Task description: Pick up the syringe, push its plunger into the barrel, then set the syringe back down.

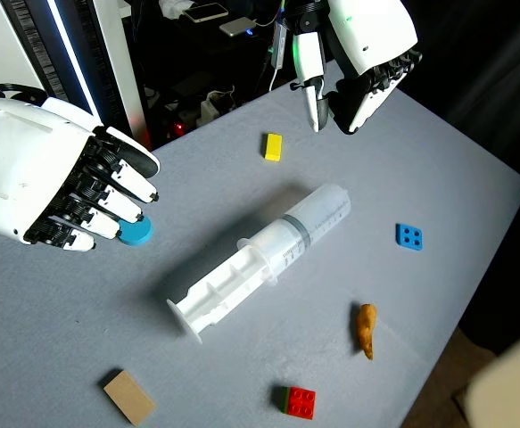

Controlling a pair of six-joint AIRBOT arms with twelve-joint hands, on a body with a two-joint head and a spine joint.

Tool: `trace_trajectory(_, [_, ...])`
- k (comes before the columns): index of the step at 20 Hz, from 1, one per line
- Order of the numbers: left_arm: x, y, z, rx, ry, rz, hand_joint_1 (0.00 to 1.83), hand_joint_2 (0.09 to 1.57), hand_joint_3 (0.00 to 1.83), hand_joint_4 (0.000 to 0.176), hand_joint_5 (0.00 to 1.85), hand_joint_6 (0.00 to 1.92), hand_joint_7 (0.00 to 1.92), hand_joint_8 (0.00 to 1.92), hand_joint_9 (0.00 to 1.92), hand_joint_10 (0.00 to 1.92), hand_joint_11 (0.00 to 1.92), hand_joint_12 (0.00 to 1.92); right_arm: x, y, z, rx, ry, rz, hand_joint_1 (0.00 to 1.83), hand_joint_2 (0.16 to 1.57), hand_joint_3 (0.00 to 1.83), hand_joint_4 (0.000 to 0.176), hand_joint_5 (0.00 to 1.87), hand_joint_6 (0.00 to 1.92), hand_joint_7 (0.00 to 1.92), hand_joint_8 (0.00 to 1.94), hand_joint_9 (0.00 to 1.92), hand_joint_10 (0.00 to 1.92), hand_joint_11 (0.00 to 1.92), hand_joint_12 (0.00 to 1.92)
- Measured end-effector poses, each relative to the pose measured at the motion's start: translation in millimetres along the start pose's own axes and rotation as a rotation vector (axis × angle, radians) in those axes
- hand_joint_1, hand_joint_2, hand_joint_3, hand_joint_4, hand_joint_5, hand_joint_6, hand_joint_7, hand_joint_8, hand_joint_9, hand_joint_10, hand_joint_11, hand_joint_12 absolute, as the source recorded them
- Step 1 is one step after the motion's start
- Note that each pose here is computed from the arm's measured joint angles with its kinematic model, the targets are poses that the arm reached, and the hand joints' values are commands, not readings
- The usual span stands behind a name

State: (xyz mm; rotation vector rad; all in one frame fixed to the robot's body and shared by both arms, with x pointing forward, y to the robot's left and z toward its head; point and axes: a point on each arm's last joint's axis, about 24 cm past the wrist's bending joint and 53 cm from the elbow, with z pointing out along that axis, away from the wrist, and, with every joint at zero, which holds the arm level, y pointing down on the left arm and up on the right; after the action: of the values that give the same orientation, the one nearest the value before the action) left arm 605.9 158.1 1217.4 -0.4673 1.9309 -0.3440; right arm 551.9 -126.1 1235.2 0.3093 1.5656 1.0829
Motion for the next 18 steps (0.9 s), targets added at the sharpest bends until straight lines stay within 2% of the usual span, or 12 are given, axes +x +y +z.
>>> trace_trajectory(6, [5.6,-9.0,-10,0.034,-0.02,0.027,0.15,1.07,0.0,0.0,0.0,0.0,0.0,0.0,0.0,0.0,0.0,0.0,1,0.0,0,0.0,0.005,-0.001,0.0,0.97,0.0,0.0,0.05,0.0,0.04,0.01,0.06,0.01,0.0,0.45])
trace_trajectory(8, [1.7,-16.1,-16,0.06,-0.073,0.068,0.17,1.06,0.0,0.0,0.0,0.0,0.0,0.0,0.0,0.0,0.0,0.0,1,0.2,0,-0.001,0.006,-0.002,0.01,0.97,0.0,0.0,0.05,0.0,0.05,0.0,0.07,0.01,0.0,0.48])
trace_trajectory(10, [2.5,-22.9,-21,0.082,-0.102,0.091,0.23,1.05,0.0,0.0,0.0,0.0,0.0,0.0,0.0,0.0,0.0,0.0,3,-1.8,-1,0.004,0.01,-0.004,0.03,0.98,0.0,0.0,0.05,0.0,0.05,0.0,0.07,0.0,0.0,0.49])
trace_trajectory(12, [7.5,-33.5,-27,0.124,-0.129,0.145,0.37,1.02,0.0,0.0,0.0,0.0,0.0,0.0,0.0,0.0,0.0,0.0,4,-3.5,-1,0.01,0.016,-0.002,0.05,0.97,0.0,0.0,0.06,0.0,0.05,0.0,0.08,0.0,0.0,0.51])
trace_trajectory(14, [20.6,-41.3,-32,0.165,-0.107,0.181,0.49,1.0,0.0,0.006,0.0,0.0,0.0,0.0,0.0,0.0,0.0,0.0,4,-2.5,-1,0.006,0.017,-0.004,0.02,0.99,0.0,0.0,0.04,0.0,0.04,0.0,0.06,0.0,0.0,0.46])
trace_trajectory(16, [39.8,-36.6,-34,0.16,-0.054,0.206,0.58,0.99,0.0,0.0,0.0,0.0,0.0,0.0,0.0,0.0,0.0,0.0,4,-3.0,-1,0.009,0.015,-0.002,0.04,0.98,0.0,0.0,0.07,0.01,0.05,0.01,0.07,0.01,0.0,0.43])
trace_trajectory(18, [53.6,-31.7,-33,0.141,-0.015,0.212,0.66,0.99,0.0,0.0,0.0,0.0,0.0,0.0,0.0,0.0,0.0,0.0,3,-3.0,-1,0.008,0.013,-0.004,0.03,0.98,0.0,0.0,0.06,0.0,0.05,0.0,0.07,0.0,0.0,0.42])
